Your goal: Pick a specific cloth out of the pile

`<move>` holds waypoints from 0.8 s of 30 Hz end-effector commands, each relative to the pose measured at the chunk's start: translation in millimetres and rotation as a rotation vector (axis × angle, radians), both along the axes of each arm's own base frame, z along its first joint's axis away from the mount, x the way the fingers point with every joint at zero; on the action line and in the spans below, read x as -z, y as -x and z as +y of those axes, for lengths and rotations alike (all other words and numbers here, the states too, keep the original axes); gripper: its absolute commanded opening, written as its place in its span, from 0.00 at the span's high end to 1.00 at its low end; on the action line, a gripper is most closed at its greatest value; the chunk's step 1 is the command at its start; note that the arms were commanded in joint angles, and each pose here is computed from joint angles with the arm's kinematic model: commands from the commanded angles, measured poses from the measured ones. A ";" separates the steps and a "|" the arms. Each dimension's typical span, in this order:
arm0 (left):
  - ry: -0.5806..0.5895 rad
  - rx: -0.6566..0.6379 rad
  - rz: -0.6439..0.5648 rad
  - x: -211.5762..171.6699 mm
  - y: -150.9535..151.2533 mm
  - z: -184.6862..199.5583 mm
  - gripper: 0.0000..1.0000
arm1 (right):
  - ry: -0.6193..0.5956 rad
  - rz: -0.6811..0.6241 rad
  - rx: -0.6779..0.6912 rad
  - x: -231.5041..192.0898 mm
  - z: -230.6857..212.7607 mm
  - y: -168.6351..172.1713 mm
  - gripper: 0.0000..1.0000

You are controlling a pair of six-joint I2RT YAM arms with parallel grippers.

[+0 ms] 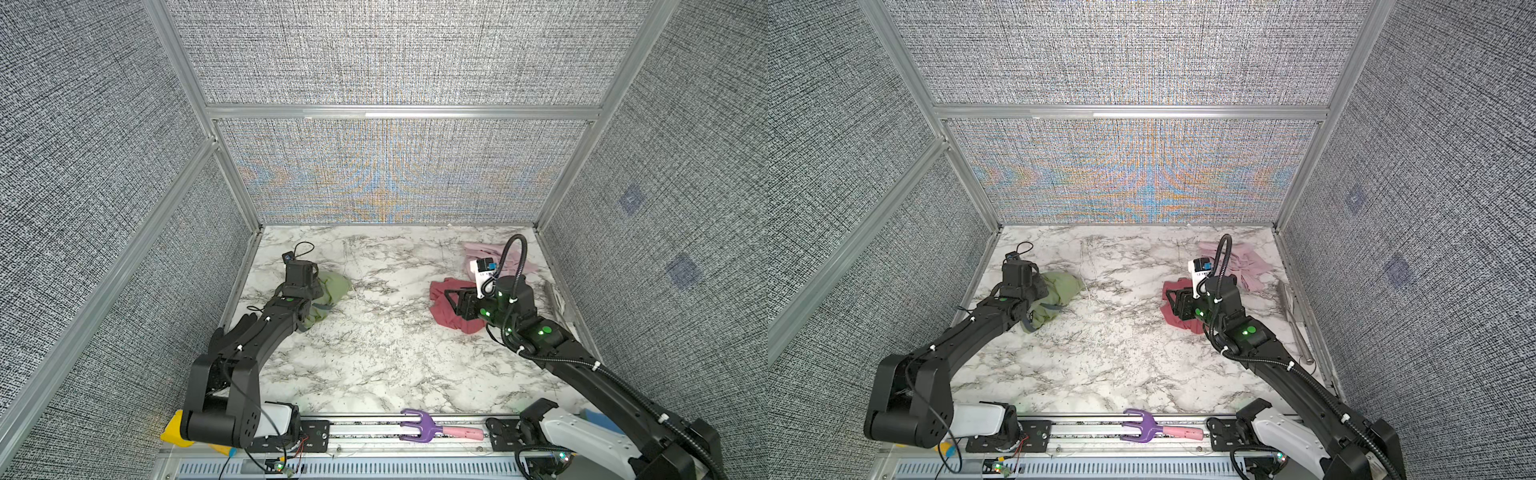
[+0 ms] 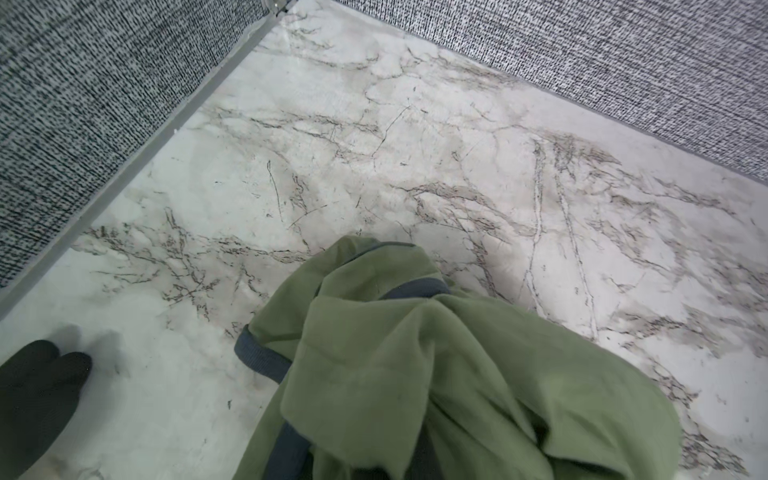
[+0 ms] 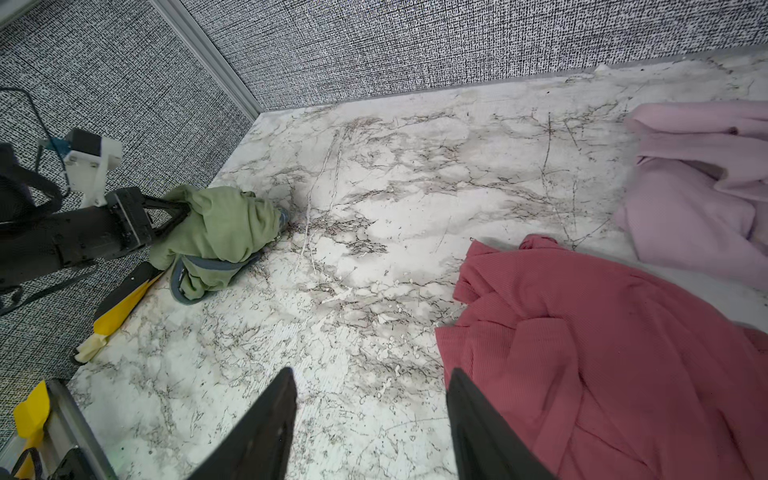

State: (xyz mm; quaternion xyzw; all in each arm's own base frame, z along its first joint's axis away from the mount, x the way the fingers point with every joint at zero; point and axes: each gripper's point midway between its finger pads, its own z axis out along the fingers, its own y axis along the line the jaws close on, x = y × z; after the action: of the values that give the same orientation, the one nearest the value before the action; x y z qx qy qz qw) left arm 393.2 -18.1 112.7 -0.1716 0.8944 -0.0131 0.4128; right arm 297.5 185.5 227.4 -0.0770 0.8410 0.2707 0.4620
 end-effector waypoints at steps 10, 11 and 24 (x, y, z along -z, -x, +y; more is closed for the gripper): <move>0.077 -0.001 0.080 58.6 -1.0 3.8 1.00 | 0.004 0.000 0.004 -3.6 5.5 -11.4 0.40; 0.083 -0.001 0.085 61.8 0.2 3.7 1.00 | 0.004 0.000 0.003 -4.0 6.1 -12.1 0.40; 0.109 -0.019 0.080 26.5 19.8 5.4 0.67 | -0.003 -0.008 -0.002 -7.7 7.4 -12.4 0.40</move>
State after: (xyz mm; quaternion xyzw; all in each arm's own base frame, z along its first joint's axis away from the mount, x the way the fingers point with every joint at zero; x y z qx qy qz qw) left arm 385.0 -13.5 83.6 -0.1981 0.8990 -0.0536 0.3868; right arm 308.7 191.8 229.3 -0.0786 0.8442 0.2678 0.4576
